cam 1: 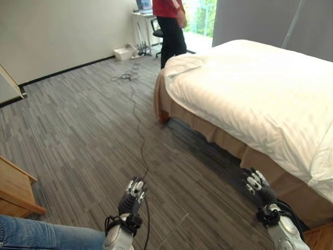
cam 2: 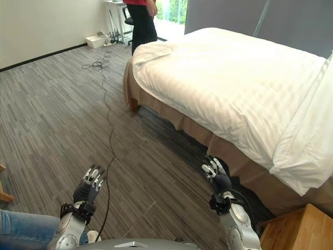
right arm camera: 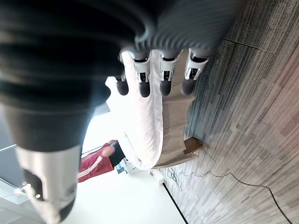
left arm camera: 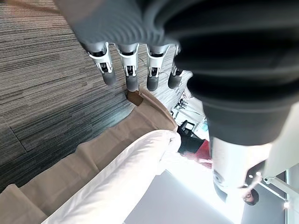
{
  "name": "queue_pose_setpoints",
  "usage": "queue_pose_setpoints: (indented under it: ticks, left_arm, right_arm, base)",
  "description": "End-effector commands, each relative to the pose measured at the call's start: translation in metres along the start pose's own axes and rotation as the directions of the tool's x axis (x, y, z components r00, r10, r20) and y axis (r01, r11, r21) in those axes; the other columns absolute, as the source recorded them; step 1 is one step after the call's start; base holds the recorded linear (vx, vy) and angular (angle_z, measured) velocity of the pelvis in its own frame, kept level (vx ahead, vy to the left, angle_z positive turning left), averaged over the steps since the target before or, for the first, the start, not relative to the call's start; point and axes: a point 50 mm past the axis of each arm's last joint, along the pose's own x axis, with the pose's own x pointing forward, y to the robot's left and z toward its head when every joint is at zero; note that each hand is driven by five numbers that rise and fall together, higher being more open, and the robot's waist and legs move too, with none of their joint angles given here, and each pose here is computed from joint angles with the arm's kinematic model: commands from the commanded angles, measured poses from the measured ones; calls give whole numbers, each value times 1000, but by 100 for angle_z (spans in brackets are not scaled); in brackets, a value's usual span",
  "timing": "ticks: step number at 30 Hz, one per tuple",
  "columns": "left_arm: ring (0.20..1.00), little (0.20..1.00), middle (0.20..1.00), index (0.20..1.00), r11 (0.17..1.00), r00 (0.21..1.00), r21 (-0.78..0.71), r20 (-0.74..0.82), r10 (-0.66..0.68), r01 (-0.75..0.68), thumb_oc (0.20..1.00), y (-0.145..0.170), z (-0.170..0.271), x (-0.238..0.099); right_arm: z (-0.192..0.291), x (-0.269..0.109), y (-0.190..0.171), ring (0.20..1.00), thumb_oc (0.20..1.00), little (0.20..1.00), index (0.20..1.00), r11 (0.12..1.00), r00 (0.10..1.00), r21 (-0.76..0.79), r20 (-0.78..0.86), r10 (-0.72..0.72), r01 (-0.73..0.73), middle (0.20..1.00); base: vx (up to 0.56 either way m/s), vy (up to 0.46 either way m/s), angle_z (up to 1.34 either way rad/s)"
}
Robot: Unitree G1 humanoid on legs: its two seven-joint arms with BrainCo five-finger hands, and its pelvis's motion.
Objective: Making the bed.
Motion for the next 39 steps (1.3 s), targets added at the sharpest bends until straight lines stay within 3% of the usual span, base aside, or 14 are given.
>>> queue_pose_setpoints:
  ticks: [1,17,27,28,29,39]
  left_arm:
    - [1000,1000,1000,1000,997,993,48,103,-59,54,1000,-13,21,14]
    - [1000,1000,1000,1000,998,994,28,97,-56,54,1000,-15,19,14]
    - [1000,1000,1000,1000,999,994,26,98,-50,47,1000,-14,19,14]
    - [1000,1000,1000,1000,914,915,405,361,-179,19,1000,-67,103,45]
    - [1000,1000,1000,1000,910,918,414,353,-179,18,1000,-66,102,45]
    - [1000,1000,1000,1000,941,938,338,322,-131,15,1000,-52,91,40]
  right_arm:
    - [18,12,6,1000,1000,1000,1000,999,995,-33,99,32,-29,1000]
    - [16,12,8,1000,1000,1000,1000,996,993,88,117,13,-23,1000]
    - [15,11,9,1000,1000,1000,1000,996,994,85,109,11,-20,1000]
    - [99,24,43,1000,1000,1000,1000,943,915,-327,394,87,51,1000]
    - [100,24,43,1000,1000,1000,1000,921,917,-384,386,104,57,1000]
    - [92,23,36,1000,1000,1000,1000,907,935,-418,339,107,47,1000]
  base:
    - [0,0,0]
    - [0,0,0]
    - [0,0,0]
    - [0,0,0]
    - [3,17,6]
    - [52,-3,-13]
